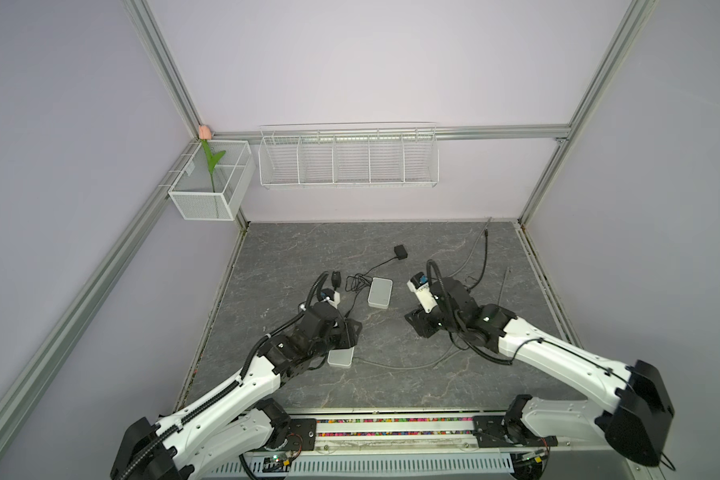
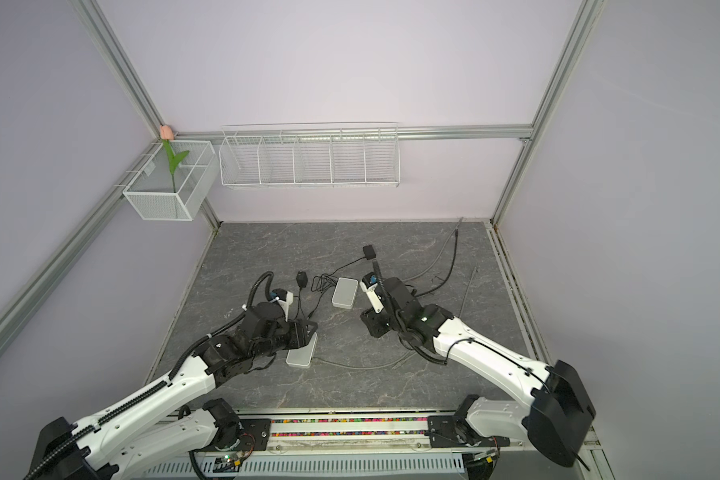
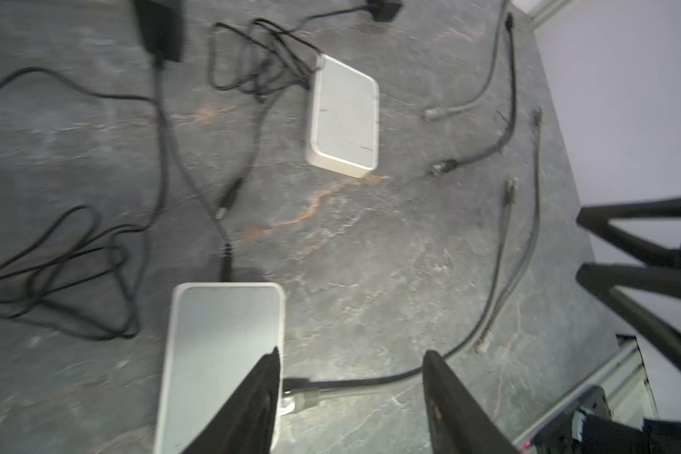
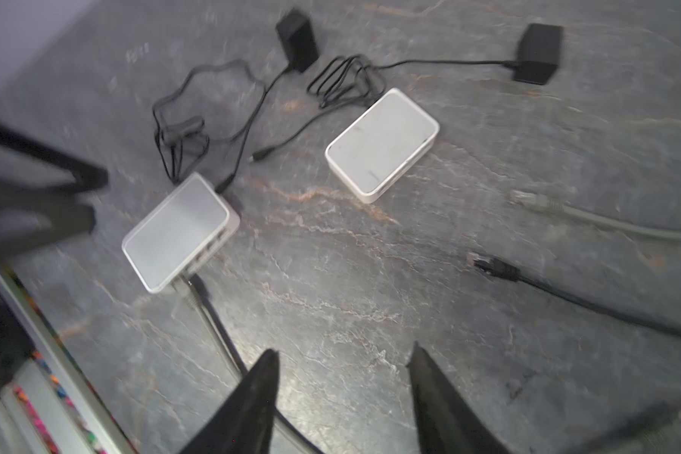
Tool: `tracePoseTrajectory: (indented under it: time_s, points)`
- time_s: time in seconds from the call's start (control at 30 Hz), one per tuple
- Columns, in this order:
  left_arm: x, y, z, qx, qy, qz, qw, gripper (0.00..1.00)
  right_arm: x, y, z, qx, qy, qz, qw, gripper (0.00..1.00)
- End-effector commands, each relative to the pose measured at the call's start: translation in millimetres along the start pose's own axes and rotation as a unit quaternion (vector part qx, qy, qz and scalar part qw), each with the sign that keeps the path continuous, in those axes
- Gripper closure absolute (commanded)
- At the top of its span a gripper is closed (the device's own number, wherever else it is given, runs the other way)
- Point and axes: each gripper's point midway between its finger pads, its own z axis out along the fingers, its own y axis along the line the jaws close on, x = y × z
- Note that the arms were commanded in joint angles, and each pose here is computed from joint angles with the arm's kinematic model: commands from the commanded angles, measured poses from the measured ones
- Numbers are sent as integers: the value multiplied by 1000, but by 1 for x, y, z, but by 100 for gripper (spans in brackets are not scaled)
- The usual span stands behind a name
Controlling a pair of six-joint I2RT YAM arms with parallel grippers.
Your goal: Insert the plug into the switch port
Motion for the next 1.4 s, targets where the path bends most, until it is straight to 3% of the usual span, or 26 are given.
tracePoseTrajectory:
  time_s: [0.0,0.1,0.2,0.33,0.5,0.8,1.37]
  points:
    - [7,-40,19,10,5,69,998,43,-4,-12,-33,17,-42,55,997,29]
    - [35,-78,46,36,57,122,990,42,-15,-28,-77,47,-104,74,991,17]
    - [64,-101,73,59,105,137,983,43,-17,-51,-121,96,-159,111,976,1]
    - [91,-124,94,71,130,162,976,44,-8,-53,-143,95,-169,105,975,11]
    - [115,-139,118,78,152,180,969,45,13,-50,-133,87,-121,108,983,11]
    - [140,-166,138,82,182,208,958,49,27,-52,-131,82,-125,113,982,10]
    - [173,-154,147,43,208,209,954,54,41,-50,-126,68,-122,106,985,2]
